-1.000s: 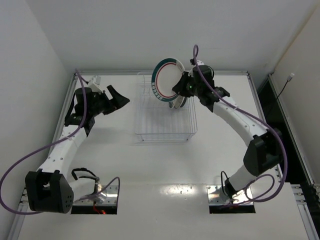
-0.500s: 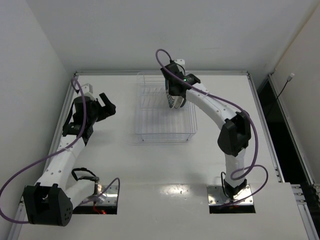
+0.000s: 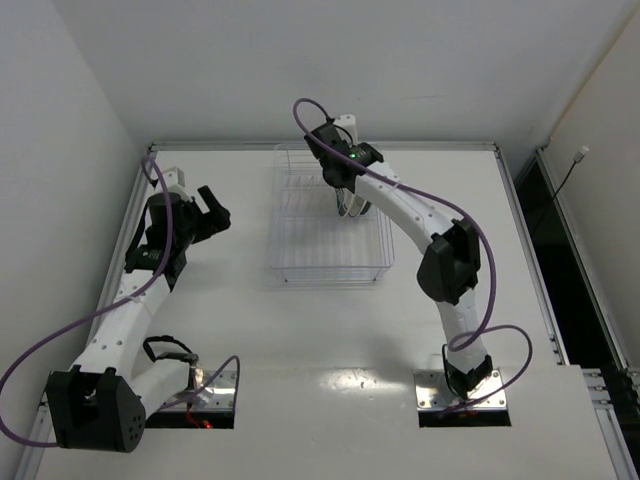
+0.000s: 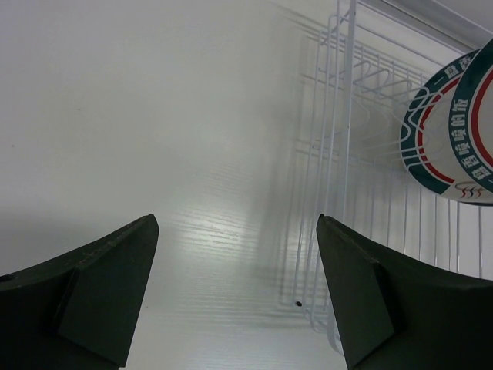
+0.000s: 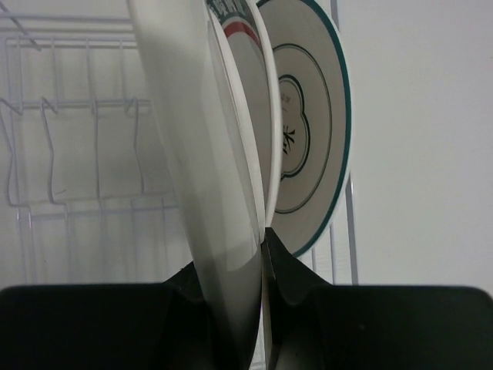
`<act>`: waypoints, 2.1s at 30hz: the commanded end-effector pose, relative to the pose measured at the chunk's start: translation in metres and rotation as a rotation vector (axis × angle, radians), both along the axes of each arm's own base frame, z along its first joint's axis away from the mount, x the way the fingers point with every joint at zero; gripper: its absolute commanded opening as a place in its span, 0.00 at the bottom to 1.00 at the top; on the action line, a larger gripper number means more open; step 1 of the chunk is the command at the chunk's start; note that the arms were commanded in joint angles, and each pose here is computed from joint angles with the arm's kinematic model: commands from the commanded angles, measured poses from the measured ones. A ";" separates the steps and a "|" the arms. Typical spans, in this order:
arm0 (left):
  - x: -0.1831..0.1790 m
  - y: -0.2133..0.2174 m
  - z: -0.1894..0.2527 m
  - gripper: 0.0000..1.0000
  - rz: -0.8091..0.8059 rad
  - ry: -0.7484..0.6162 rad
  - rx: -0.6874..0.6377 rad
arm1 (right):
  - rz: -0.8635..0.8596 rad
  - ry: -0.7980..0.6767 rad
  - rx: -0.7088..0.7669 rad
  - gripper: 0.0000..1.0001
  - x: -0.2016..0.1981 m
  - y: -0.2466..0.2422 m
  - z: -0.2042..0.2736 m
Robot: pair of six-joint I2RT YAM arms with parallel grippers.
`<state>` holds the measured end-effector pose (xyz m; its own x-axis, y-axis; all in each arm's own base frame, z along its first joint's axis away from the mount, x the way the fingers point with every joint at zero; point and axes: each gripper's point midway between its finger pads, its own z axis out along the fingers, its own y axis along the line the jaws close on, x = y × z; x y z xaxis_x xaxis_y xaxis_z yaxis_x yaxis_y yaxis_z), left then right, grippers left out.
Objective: Load the plates into the dish rack
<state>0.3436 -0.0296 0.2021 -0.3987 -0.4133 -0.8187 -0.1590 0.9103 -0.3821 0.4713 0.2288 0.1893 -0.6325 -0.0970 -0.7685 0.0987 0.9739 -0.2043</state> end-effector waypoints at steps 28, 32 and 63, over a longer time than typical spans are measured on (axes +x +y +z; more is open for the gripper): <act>0.002 0.004 0.009 0.82 0.002 -0.029 0.016 | -0.128 -0.046 -0.071 0.00 0.007 -0.008 -0.002; 0.001 0.004 0.012 0.82 0.002 -0.038 0.016 | -0.106 -0.003 -0.050 0.00 0.010 -0.002 -0.018; 0.000 0.007 0.010 0.82 0.020 -0.029 0.024 | 0.043 -0.074 0.279 1.00 0.009 -0.001 0.078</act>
